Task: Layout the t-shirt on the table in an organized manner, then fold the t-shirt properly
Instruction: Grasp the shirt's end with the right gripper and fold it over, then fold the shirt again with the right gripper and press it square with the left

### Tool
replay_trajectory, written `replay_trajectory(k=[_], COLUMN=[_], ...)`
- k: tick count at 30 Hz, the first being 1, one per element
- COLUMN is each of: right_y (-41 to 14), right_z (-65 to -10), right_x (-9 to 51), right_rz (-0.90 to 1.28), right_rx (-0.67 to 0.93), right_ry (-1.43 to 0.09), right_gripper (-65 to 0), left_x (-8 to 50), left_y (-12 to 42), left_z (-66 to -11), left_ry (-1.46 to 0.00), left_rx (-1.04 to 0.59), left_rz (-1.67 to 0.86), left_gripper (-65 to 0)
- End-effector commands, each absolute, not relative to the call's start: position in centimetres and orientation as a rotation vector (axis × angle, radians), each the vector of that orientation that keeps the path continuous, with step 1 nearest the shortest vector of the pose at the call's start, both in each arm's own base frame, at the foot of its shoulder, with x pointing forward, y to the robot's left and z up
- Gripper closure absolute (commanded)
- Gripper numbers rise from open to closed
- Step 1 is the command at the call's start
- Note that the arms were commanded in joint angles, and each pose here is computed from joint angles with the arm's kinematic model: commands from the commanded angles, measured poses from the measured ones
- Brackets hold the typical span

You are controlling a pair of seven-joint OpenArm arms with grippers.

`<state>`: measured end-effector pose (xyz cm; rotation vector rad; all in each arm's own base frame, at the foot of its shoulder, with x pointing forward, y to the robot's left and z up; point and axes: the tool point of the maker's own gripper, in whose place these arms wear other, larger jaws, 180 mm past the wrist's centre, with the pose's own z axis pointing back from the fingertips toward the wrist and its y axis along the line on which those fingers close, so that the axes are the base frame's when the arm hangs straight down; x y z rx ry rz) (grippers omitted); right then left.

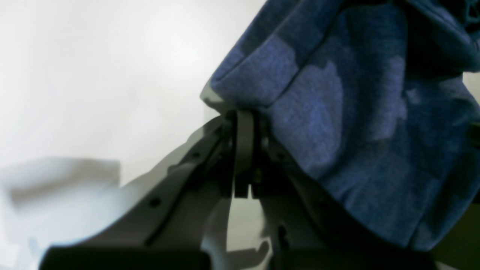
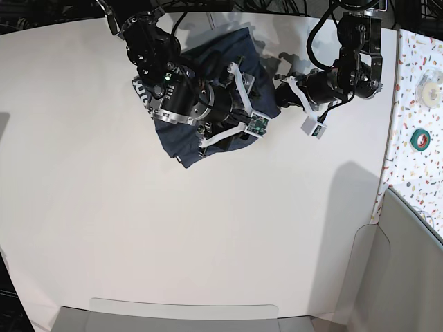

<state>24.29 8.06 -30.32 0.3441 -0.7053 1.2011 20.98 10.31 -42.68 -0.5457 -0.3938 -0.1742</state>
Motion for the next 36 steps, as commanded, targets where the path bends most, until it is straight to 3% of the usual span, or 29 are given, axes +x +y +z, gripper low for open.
replay_trajectory(k=[1,4,6,8,11,12,18,22,30,36], right_y=[9.2,9.2,7.9,5.5,0.9,-0.9,-10.0,-13.8,-12.1,-8.2], right_z=[-28.2,-26.8,-25.9,-25.2,-24.5,-24.5,-25.2,-29.6,-35.4,-33.1], right_x=[24.9,26.1,27.8,29.8,32.8,33.5,34.9,33.8,30.2,28.6], right_rz=[1.195,1.131,1.058,0.965,0.802,0.741,0.481,0.432,0.497,0.679], right_rx=[0.394,0.442,0.441,0.414,0.351,0.329,0.199,0.104,0.156,0.167], right_ry=[-0.781,-0.826,-0.860,-0.892,-0.935,-0.942,-0.943,-0.787,-0.599,-0.659], right_gripper=[-39.4,-39.2,-35.8,-26.3,-4.2,0.0,0.0,0.0,0.0,0.0], left_x=[19.3,20.6,20.7,20.8,20.8,20.7,20.4,20.6,20.1,20.2], left_y=[11.4,11.4,11.4,11.4,11.5,11.5,11.8,11.9,12.3,12.3], left_z=[-44.2,-43.7,-43.6,-43.6,-43.6,-43.6,-44.5,-45.1,-46.1,-46.0], left_ry=[-0.304,-0.331,-0.335,-0.335,-0.335,-0.334,-0.304,-0.316,-0.294,-0.297], left_rx=[-0.467,-0.463,-0.463,-0.462,-0.461,-0.461,-0.461,-0.466,-0.465,-0.465], left_rz=[-0.198,-0.205,-0.207,-0.206,-0.206,-0.208,-0.188,-0.166,-0.141,-0.142], left_gripper=[0.0,0.0,0.0,0.0,0.0,0.0,0.0,0.0,0.0,0.0])
